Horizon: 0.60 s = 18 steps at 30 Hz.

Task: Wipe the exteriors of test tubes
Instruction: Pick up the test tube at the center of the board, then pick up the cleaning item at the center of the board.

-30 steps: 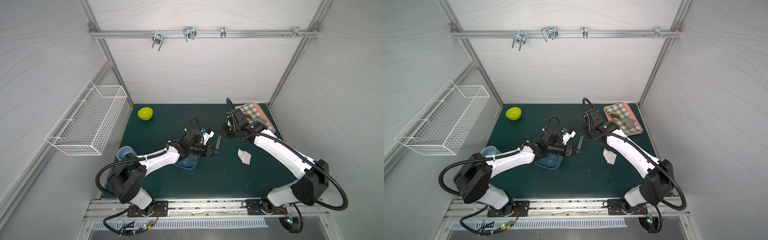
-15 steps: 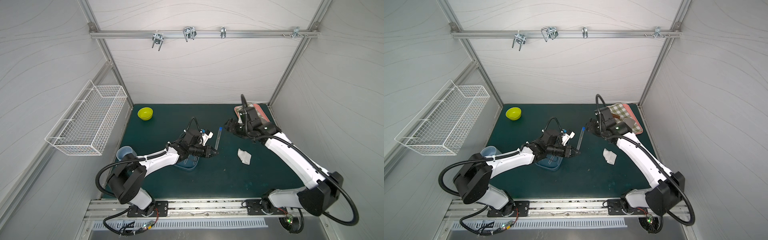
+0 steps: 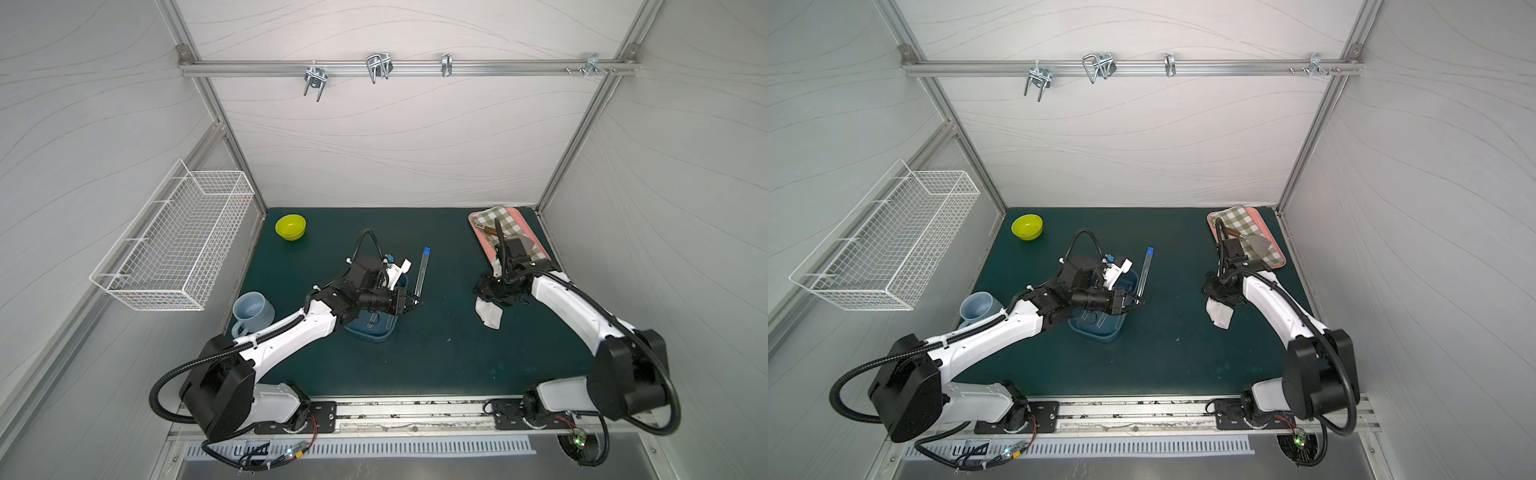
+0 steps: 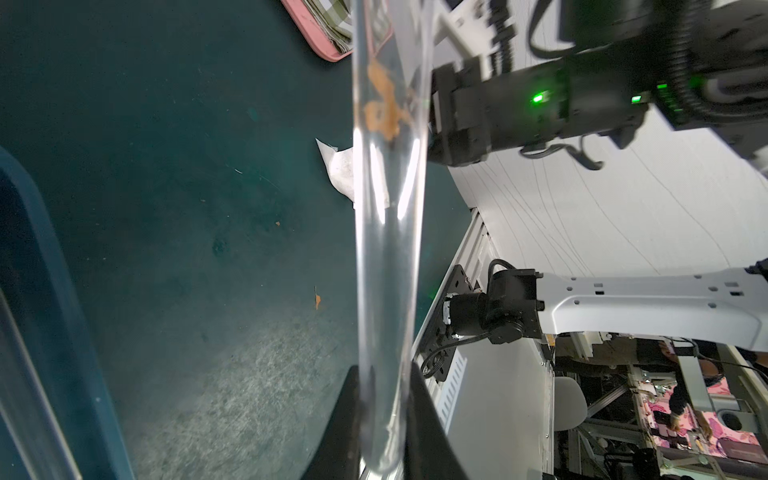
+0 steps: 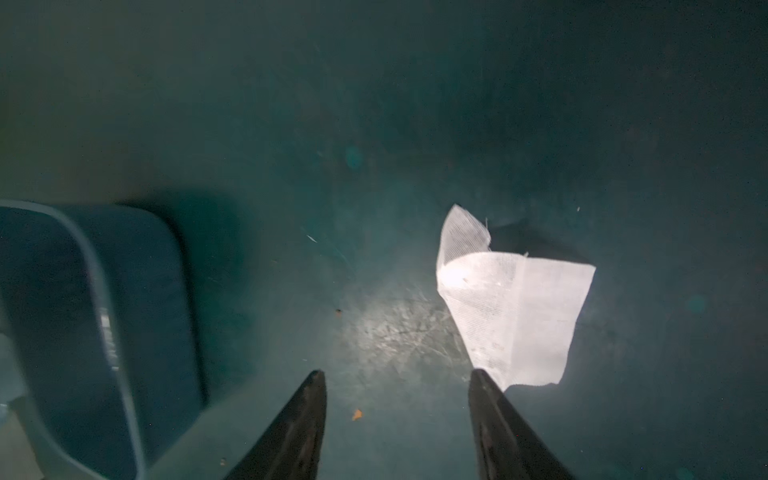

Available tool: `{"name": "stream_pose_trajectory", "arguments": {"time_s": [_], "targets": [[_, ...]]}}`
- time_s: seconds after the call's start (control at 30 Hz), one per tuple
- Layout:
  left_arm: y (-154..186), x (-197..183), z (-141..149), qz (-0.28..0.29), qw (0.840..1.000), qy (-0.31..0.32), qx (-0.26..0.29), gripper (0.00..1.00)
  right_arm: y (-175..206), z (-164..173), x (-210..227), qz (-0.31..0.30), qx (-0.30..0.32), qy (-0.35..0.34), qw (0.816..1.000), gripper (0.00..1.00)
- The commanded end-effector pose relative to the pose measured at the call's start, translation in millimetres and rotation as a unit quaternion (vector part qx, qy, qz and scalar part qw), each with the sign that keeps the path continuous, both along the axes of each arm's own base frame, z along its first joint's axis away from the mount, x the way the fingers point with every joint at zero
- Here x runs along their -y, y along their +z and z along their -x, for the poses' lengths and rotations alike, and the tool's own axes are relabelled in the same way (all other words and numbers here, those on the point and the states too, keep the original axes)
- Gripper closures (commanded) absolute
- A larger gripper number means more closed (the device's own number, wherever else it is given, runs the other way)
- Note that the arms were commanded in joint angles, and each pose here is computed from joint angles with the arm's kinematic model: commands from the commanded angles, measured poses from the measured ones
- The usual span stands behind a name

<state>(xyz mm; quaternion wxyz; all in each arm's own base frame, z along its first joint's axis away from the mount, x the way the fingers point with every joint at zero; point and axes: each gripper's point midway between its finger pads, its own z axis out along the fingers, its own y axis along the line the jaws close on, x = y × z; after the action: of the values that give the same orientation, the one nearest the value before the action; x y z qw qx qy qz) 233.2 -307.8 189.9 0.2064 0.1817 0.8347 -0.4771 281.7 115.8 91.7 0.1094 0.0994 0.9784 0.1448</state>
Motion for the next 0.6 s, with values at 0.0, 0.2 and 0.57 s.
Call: {"name": "stream_pose_trajectory", "arguments": {"time_s": [0.0,0.2,0.57], "targets": [[0,-8,0,-0.007,1.0,0.007,0.014,0.93,-11,-9,-9,0.006,0.006,0.028,1.0,0.46],[-2,-11,2,-0.005,1.0,0.013,0.01,0.92,-42,-15,-10,0.052,-0.023,0.033,0.998,0.51],[0,-16,7,-0.005,1.0,0.017,0.016,0.92,-67,-17,9,0.118,-0.058,0.021,0.991,0.63]]}}
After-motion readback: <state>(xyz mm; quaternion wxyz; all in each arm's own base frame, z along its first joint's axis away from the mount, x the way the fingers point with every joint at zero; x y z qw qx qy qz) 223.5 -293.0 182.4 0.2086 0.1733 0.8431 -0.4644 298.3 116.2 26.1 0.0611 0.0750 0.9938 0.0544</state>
